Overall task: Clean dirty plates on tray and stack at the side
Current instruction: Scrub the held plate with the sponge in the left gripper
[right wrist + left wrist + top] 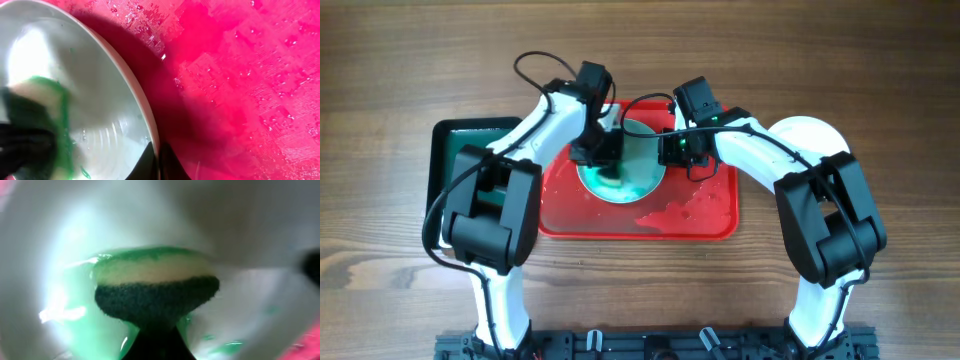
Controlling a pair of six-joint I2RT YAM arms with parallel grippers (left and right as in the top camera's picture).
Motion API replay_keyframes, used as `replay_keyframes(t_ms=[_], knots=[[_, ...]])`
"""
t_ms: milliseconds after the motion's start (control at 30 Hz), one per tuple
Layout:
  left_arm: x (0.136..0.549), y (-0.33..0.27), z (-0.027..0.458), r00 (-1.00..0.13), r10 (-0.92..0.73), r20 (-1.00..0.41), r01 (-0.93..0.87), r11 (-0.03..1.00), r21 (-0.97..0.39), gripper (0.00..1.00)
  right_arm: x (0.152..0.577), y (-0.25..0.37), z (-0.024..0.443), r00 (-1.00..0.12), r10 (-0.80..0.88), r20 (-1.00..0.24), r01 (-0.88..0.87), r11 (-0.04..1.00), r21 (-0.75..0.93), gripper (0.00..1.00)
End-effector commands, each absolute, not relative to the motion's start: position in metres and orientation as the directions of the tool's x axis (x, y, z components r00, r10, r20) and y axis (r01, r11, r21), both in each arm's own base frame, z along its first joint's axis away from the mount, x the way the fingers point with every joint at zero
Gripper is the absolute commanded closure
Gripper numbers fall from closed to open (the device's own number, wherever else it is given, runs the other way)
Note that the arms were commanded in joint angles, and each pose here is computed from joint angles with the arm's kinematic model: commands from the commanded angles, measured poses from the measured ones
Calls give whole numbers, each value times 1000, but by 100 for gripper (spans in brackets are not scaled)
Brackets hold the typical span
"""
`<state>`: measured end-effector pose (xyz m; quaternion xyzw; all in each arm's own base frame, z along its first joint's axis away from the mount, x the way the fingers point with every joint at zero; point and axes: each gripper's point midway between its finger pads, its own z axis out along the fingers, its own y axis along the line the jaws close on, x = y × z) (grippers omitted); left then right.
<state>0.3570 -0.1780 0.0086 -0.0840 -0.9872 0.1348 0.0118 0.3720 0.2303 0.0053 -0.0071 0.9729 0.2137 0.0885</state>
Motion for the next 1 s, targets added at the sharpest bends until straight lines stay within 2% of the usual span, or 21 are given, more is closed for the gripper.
replay_keyframes(t_ms=[0,67,200,267,333,433,533,667,767,833,967], knots=[[330,-238,0,-963,270,24,229,858,-459,96,368,236,1,-987,9,-160,-61,900,431,96],[338,-248,0,-972,233,-4,210,866,-455,96,368,236,1,-987,9,-160,-62,900,431,96],[365,-224,-10,-997,55,-54,68,955,-288,96,368,236,1,-987,9,-159,-62,900,431,96],[385,-190,-15,-989,-50,-136,-34,993,-116,96,367,236,1,-987,9,-158,-61,901,430,96],[398,-163,-14,-976,-79,-203,-82,997,7,96,367,236,1,-988,9,-156,-60,901,429,96],[410,-125,-11,-960,-115,-257,-149,982,119,96,367,236,1,-988,9,-156,-60,901,429,96],[412,-91,-13,-944,-239,-229,-268,958,103,96,366,235,1,-988,11,-151,-55,902,428,96],[394,-75,-18,-955,-286,-83,-289,957,31,96,358,236,-3,-995,26,-100,-22,896,444,96],[374,-85,-19,-985,-171,27,-172,985,-32,96,350,247,-7,-998,-17,-63,-46,864,501,96],[347,-103,-15,-990,-28,141,-47,990,-137,96,348,251,-10,-998,-37,-49,-57,841,538,96],[308,-131,-2,-942,238,237,152,932,-329,96,352,255,-5,-997,-53,-63,-80,810,581,96]])
